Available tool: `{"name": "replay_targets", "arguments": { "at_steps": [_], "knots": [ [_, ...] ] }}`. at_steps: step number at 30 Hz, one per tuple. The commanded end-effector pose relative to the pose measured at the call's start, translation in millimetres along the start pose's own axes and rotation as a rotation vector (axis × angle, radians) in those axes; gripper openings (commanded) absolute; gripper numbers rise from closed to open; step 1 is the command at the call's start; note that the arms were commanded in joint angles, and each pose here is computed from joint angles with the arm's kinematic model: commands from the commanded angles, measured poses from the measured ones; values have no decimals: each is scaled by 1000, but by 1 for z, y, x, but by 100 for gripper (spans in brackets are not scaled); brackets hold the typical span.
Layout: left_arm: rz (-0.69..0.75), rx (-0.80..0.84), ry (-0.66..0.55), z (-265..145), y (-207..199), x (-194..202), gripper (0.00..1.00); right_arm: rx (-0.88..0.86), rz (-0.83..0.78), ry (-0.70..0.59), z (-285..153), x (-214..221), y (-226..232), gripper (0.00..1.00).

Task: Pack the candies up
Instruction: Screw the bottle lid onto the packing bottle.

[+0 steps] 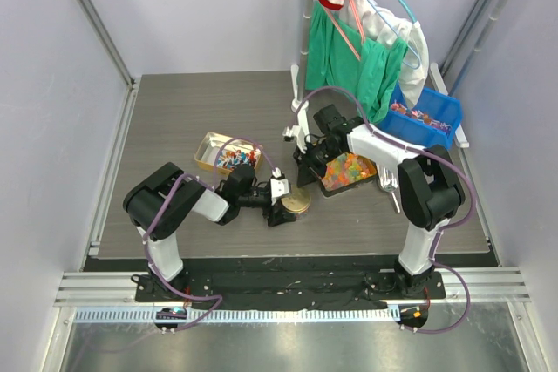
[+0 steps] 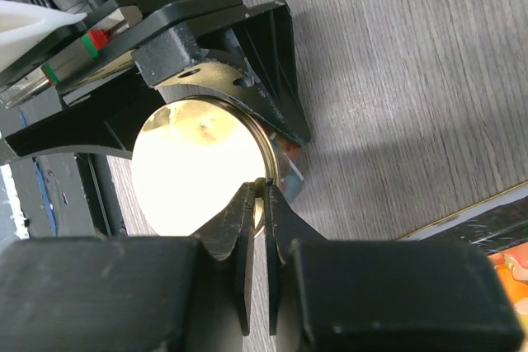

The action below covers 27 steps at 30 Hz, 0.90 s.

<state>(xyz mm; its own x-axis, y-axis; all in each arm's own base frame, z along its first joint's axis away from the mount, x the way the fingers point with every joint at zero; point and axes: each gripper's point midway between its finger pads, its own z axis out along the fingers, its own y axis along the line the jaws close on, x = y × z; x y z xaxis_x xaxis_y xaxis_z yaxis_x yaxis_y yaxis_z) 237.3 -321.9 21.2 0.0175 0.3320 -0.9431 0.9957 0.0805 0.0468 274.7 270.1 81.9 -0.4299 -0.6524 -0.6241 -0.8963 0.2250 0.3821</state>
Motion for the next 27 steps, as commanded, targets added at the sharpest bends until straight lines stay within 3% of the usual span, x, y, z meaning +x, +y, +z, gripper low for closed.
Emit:
{"name": "replay_targets", "arguments": {
  "at_steps": [1, 8, 27],
  "knots": [
    [-4, -22, 40, 0, 5, 10, 50, -46, 19, 50, -1, 14, 12, 11],
    [-6, -22, 40, 0, 6, 10, 51, -78, 29, 96, -7, 29, 25, 7],
    [-8, -24, 43, 0, 6, 11, 50, -171, 48, 165, -21, 58, 62, 7]
  ]
}}
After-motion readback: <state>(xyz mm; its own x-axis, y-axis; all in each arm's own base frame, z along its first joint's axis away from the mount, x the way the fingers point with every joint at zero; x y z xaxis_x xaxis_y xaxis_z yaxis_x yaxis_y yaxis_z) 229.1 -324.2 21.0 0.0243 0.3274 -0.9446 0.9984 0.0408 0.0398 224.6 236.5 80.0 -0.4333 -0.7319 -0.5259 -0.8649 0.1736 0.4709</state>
